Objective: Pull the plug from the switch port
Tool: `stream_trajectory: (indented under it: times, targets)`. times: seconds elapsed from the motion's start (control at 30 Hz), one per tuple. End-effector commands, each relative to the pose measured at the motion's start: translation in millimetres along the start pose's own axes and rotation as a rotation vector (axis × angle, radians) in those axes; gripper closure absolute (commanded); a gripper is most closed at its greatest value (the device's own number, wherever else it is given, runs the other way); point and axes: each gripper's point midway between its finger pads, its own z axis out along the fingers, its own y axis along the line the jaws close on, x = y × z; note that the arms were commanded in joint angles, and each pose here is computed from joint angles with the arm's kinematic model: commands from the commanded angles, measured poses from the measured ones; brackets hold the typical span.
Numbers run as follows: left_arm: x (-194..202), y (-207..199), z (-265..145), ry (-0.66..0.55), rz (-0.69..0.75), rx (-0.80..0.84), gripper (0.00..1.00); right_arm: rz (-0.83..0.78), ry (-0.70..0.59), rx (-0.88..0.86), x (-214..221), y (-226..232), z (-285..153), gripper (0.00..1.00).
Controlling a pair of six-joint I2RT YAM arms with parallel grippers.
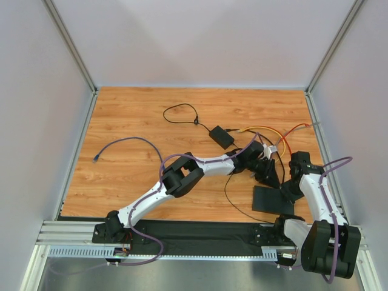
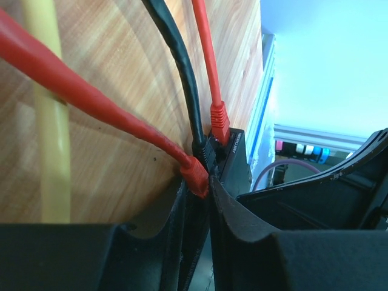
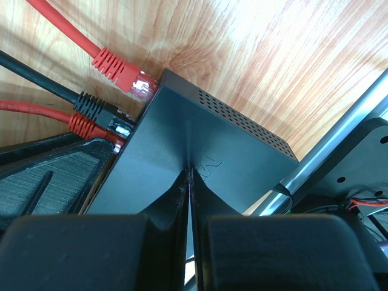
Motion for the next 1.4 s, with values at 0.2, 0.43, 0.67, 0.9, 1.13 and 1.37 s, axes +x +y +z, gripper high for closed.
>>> stream_trajectory:
  times: [0.2, 0.43, 0.67, 0.9, 1.13, 1.37]
  targets:
    - [4, -11, 2, 0.042, -0.062, 0.057, 0.92, -0.008, -0.016, 0.019, -3, -2, 2, 0.97]
    - [-9, -10, -4, -0.025, -0.018, 0.057, 1.0, 0.001, -0.028, 0.017, -4, -2, 4, 0.97]
    - [-28, -16, -17, -0.118, 0.102, 0.066, 1.0, -0.001, -0.02, 0.028, -2, -3, 7, 0.97]
    - [-45, -26, -26, -0.177, 0.09, 0.135, 1.0, -0.001, -0.02, 0.028, -2, -3, 7, 0.97]
    - [-52, -20, -39, -0.18, -0.026, 0.162, 1.0, 0.0, -0.023, 0.025, -4, -2, 5, 0.97]
    - [-55, -27, -41, -0.16, 0.003, 0.167, 1.0, -0.004, -0.016, 0.033, -1, -3, 9, 0.97]
